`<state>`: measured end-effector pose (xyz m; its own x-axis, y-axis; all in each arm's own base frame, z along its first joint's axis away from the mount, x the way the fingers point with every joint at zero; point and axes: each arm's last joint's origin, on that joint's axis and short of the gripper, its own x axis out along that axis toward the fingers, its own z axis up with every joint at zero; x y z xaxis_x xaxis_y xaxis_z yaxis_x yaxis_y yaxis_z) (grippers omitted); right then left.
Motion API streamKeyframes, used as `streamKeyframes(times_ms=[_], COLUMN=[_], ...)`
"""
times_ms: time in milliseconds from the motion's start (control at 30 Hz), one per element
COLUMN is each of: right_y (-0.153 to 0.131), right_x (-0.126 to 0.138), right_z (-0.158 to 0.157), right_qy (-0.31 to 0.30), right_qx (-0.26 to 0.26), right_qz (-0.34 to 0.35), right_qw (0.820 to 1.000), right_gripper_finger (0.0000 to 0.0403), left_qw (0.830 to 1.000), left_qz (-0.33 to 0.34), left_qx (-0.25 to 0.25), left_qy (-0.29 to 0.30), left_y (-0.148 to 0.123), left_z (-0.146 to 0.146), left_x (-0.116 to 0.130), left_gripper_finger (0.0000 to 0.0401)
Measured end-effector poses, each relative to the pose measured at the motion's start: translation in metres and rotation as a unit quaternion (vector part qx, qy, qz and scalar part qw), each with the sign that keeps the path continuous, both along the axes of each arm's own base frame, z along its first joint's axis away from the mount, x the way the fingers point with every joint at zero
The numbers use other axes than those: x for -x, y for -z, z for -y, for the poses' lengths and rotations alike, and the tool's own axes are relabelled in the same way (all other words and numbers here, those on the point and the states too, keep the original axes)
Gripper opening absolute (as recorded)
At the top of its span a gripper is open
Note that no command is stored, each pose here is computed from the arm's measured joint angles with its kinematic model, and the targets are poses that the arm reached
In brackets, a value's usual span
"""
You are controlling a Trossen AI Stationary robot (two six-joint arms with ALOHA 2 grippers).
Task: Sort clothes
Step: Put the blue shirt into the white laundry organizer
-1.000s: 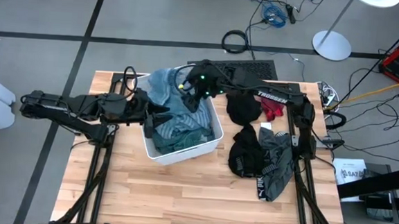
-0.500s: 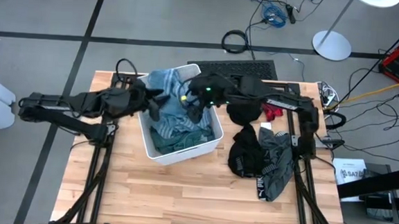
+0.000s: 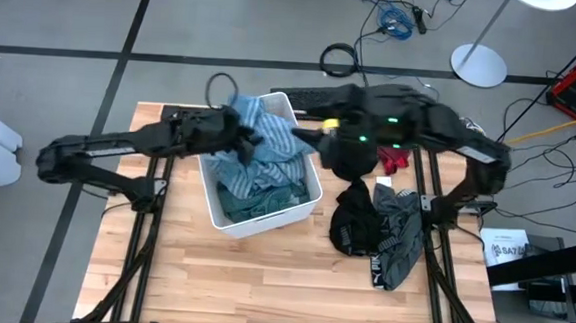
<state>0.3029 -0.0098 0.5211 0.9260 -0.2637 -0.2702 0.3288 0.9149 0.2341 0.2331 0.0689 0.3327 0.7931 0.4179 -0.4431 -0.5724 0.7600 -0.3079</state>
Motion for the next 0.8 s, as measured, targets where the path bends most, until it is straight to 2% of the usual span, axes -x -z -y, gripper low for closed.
streamKeyframes(times_ms=[133,333,467,567,633,733,800], right_y=[-0.017,-0.025,-0.022,-0.019,-0.017,-0.015,-0.013], right_x=[0.031,0.063,0.070,0.071,0.069,0.064,0.063], right_z=[-0.010,-0.020,-0.023,-0.023,-0.023,-0.024,-0.024], right_qy=[0.030,0.066,0.084,0.093,0.094,0.094,0.093], right_qx=[0.015,0.022,0.024,0.027,0.028,0.031,0.034], right_qz=[0.025,0.021,0.001,-0.017,-0.022,-0.029,-0.033], right_qw=[0.999,0.997,0.996,0.995,0.995,0.995,0.995], right_gripper_finger=[0.0297,0.0297,0.0297,0.0297,0.0297,0.0297,0.0297], left_qw=[0.997,0.980,0.954,0.921,0.902,0.892,0.892], left_qz=[-0.027,-0.171,-0.265,-0.340,-0.379,-0.402,-0.404], left_qx=[0.011,0.017,0.054,0.109,0.127,0.122,0.117], left_qy=[0.073,0.102,0.129,0.158,0.165,0.167,0.168], left_y=[0.018,0.053,0.084,0.112,0.127,0.138,0.141], left_z=[0.002,0.008,0.011,0.015,0.018,0.023,0.025], left_x=[-0.024,-0.041,-0.048,-0.052,-0.054,-0.059,-0.062], left_gripper_finger=[0.0212,0.0212,0.0212,0.0212,0.0212,0.0212,0.0212])
